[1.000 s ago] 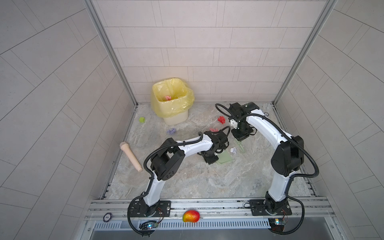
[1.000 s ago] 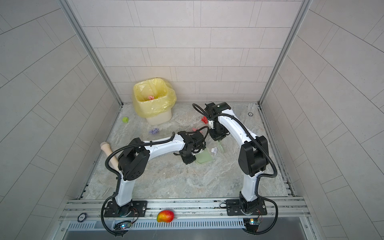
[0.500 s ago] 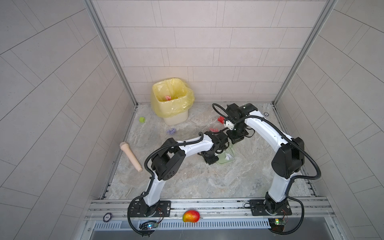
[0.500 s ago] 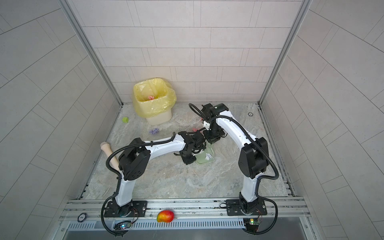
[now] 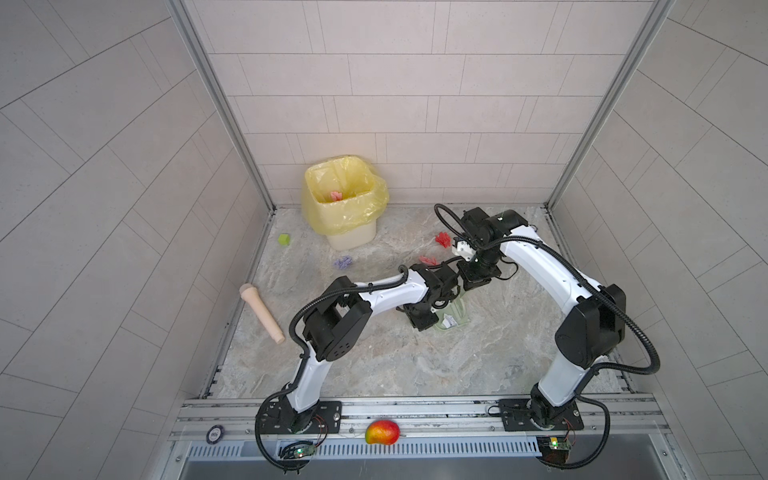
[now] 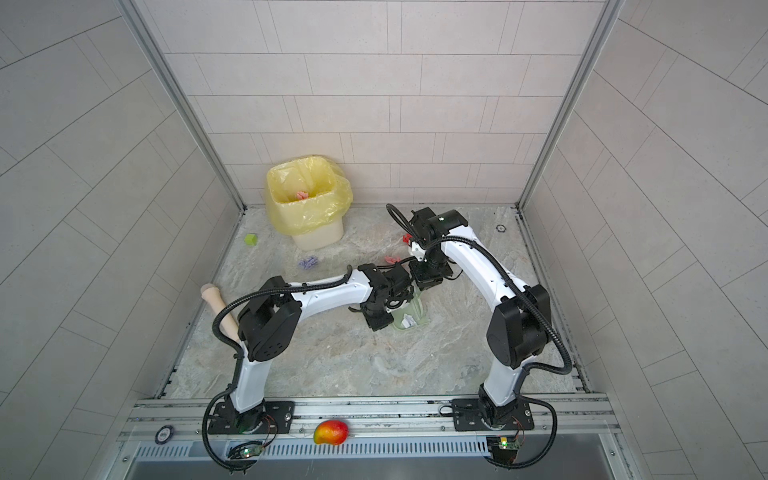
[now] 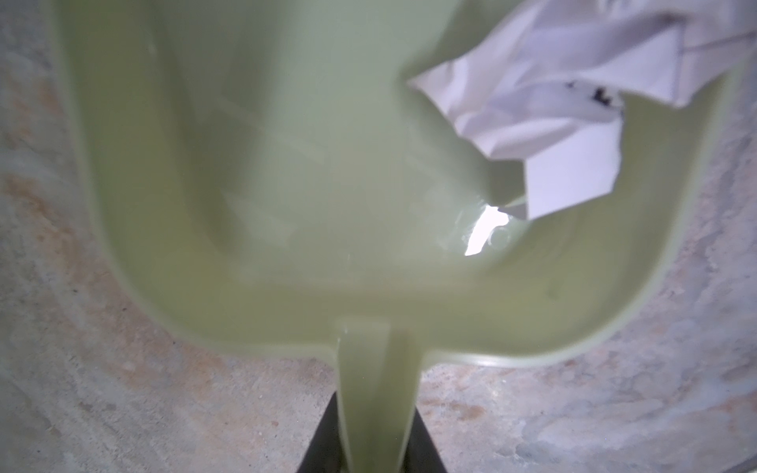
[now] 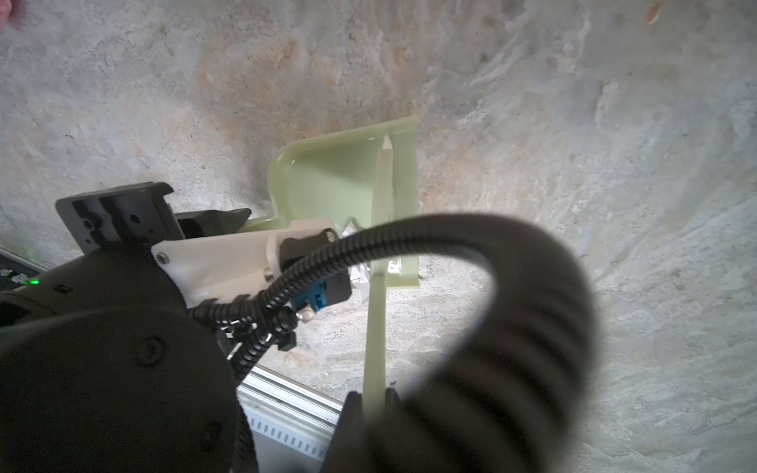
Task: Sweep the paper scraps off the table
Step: 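Push the white scrap into the green dustpan with the right gripper's brush, then carry the dustpan to the yellow bin with left while right draws back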
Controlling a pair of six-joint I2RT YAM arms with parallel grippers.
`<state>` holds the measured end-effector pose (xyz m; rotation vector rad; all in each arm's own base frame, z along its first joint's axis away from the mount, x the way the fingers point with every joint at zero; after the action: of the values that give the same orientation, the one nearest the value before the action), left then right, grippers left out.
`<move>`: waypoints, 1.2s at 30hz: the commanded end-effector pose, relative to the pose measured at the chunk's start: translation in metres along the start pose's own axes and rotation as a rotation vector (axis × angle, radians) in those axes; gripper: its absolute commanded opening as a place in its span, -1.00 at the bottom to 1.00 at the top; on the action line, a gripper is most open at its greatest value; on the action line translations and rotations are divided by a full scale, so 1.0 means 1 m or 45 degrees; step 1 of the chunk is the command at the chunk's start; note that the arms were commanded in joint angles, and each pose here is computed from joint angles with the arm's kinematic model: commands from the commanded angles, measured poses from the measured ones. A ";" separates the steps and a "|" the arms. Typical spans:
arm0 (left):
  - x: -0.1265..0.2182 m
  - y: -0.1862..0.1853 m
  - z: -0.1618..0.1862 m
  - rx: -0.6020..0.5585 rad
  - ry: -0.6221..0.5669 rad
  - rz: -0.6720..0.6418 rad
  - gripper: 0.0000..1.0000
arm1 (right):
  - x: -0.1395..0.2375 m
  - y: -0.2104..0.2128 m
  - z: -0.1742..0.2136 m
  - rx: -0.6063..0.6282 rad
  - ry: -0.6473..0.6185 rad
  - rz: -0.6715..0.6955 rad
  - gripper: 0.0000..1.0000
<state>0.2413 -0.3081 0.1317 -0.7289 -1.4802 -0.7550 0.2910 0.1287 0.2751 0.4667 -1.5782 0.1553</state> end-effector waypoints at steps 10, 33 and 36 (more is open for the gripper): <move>0.028 0.003 0.012 0.064 -0.137 -0.003 -1.00 | 0.035 -0.028 0.028 -0.123 -0.073 0.072 -1.00; 0.196 0.127 0.132 0.772 -0.442 -0.266 -1.00 | 0.031 -0.044 0.056 -0.233 -0.202 -0.105 -1.00; 0.214 0.144 0.150 0.869 -0.467 -0.329 -1.00 | 0.031 -0.045 0.060 -0.241 -0.215 -0.125 -1.00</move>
<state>0.2716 -0.1264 0.3265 -0.2619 -2.0282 -0.2839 0.2623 0.0621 0.2864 0.3938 -1.6933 -0.0897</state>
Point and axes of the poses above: each gripper's point midway between its finger pads, its own x axis back along the fingers, its own y axis along the line the jaws close on, z = x × y, the point moved 10 cm from there along x, back along the fingers, and after that the axes turned 7 degrees about x, right-handed, at the moved point
